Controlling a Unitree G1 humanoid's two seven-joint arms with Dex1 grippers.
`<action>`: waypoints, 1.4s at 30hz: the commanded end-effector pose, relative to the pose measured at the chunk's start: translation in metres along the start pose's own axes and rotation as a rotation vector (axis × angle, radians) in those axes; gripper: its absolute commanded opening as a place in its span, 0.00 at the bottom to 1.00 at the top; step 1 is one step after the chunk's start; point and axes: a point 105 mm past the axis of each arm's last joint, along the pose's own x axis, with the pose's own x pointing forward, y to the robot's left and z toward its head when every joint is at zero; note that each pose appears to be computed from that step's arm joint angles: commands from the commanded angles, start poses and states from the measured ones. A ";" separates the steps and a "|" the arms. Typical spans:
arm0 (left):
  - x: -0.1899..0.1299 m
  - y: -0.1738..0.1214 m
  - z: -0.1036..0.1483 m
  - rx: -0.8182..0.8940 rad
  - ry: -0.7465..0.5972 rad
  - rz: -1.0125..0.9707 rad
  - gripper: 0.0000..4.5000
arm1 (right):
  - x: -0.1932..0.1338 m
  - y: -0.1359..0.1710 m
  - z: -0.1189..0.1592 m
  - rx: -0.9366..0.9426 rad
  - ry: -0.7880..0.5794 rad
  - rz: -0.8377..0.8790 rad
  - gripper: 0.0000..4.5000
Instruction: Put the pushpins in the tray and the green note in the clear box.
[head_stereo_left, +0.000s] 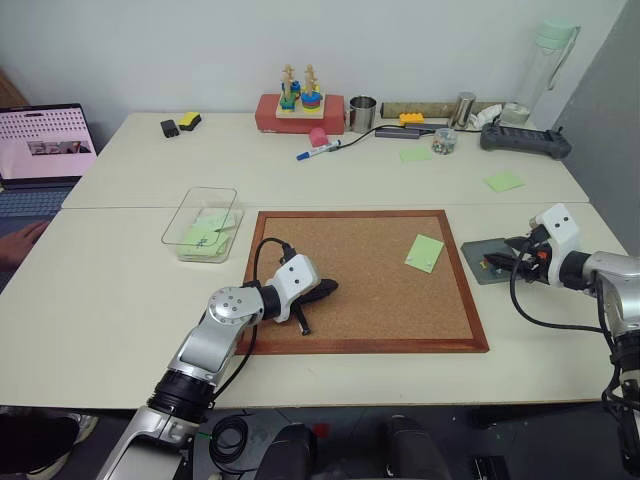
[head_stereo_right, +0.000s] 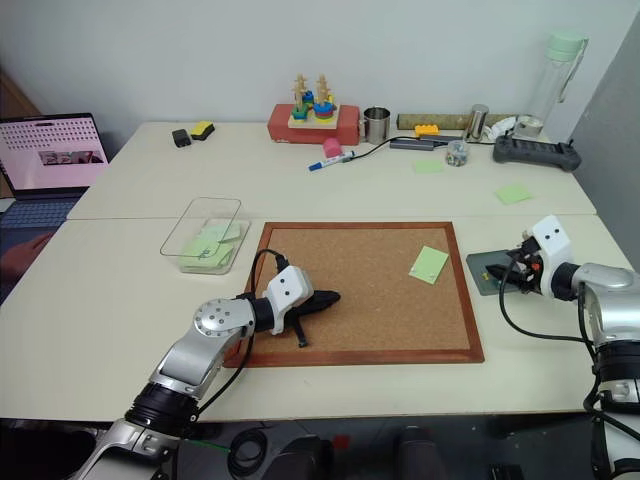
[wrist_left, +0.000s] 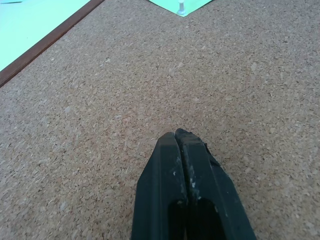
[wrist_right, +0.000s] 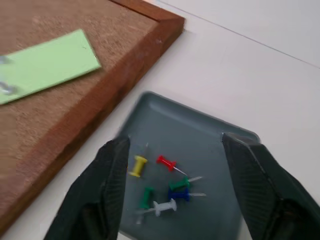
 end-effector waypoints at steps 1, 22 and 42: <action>-0.001 -0.013 -0.025 -0.031 0.097 -0.051 0.00 | -0.007 0.028 0.024 -0.162 -0.047 0.138 0.68; -0.004 -0.011 -0.025 -0.025 0.105 -0.055 0.00 | 0.050 0.070 0.020 -0.158 -0.159 0.235 0.68; -0.007 -0.010 -0.027 -0.017 0.116 -0.055 0.00 | 0.054 0.080 0.011 -0.123 -0.134 0.302 0.00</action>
